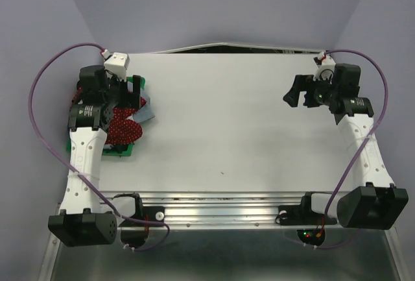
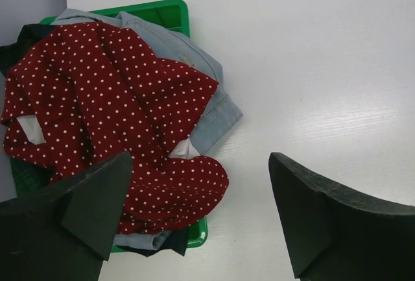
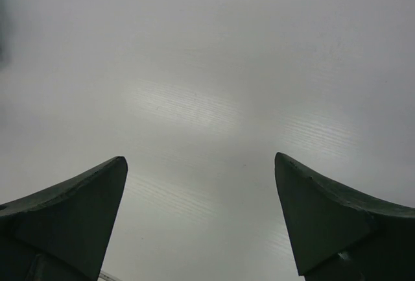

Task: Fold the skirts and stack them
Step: Grab the skirt from the pile

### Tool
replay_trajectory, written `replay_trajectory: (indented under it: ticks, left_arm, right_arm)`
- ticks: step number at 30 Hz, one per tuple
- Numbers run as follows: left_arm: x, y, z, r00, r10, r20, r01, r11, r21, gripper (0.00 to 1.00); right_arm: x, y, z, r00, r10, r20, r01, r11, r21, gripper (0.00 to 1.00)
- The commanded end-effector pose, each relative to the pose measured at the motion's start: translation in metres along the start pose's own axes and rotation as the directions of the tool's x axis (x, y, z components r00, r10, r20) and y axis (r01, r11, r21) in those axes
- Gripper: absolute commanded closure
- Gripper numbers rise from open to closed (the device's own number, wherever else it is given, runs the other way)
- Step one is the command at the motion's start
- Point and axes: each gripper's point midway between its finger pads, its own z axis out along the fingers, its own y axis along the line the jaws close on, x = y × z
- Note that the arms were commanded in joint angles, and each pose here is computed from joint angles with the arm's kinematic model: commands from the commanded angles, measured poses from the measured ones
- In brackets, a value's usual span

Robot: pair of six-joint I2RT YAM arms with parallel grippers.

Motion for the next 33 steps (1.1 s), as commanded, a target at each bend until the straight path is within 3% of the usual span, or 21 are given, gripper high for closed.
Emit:
replay_trajectory:
  ticks: [1,6,10,16,26,33]
  left_arm:
    - [-0.012,0.020,0.002,1.000,-0.015,0.004,0.015,0.996,-0.085,0.02]
    - [-0.013,0.071,0.013,0.993,-0.107,-0.050,0.097,0.981,-0.169,0.01]
    - [-0.015,0.118,0.037,0.979,-0.123,-0.162,0.080,0.964,-0.254,0.02]
    - [-0.027,0.155,0.064,0.974,-0.095,-0.206,0.034,0.960,-0.279,0.01]
    - [0.014,0.156,0.140,0.931,-0.131,-0.341,0.079,0.983,-0.163,0.01]
    - [0.053,0.151,0.162,0.902,-0.158,-0.401,0.100,0.982,-0.163,0.01]
  right_arm:
    - [-0.002,0.002,-0.002,1.000,-0.025,0.013,0.026,0.999,-0.021,0.00]
    - [0.001,0.000,0.001,1.000,-0.026,-0.002,0.026,0.999,-0.019,0.00]
    - [0.001,-0.002,0.004,1.000,-0.024,-0.017,0.024,1.000,-0.018,0.00]
    - [0.006,-0.003,0.010,0.999,-0.021,-0.036,0.020,0.999,-0.031,0.00]
    - [0.011,-0.009,0.012,0.998,-0.028,-0.053,0.028,1.000,-0.005,0.00]
    - [0.013,-0.011,0.013,0.998,-0.026,-0.057,0.026,1.000,-0.001,0.00]
